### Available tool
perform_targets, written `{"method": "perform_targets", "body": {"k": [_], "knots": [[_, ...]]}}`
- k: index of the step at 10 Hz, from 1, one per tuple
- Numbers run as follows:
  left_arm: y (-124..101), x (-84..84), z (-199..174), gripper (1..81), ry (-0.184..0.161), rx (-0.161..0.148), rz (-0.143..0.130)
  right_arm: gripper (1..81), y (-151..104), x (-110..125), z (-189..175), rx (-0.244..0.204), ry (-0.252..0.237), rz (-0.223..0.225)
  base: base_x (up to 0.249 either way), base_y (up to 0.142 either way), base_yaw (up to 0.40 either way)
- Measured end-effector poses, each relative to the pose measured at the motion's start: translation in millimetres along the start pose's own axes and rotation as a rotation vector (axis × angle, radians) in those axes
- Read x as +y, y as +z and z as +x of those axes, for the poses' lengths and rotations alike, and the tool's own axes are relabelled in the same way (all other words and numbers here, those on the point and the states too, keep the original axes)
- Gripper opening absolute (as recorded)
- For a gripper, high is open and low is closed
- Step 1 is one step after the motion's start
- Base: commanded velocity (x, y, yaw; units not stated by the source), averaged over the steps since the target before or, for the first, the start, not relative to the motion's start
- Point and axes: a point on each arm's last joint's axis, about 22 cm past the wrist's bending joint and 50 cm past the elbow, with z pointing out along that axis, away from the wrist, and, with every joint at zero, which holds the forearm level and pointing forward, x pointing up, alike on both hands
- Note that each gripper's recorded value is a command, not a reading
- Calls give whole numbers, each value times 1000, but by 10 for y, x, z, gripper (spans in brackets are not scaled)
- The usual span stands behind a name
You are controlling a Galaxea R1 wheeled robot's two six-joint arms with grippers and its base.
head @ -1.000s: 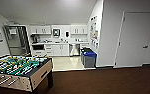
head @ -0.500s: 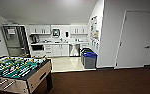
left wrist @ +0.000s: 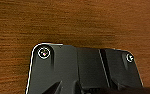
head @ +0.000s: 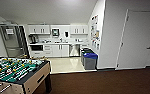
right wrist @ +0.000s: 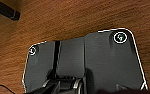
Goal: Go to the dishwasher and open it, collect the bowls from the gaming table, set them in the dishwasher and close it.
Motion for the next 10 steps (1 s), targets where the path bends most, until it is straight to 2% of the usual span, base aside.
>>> {"method": "perform_targets", "body": {"k": [10], "knots": [[6, 33, -34, 811, -2, -5, -4, 811, 1, -20, -32, -3, -7, 4, 152, 0, 0]]}}
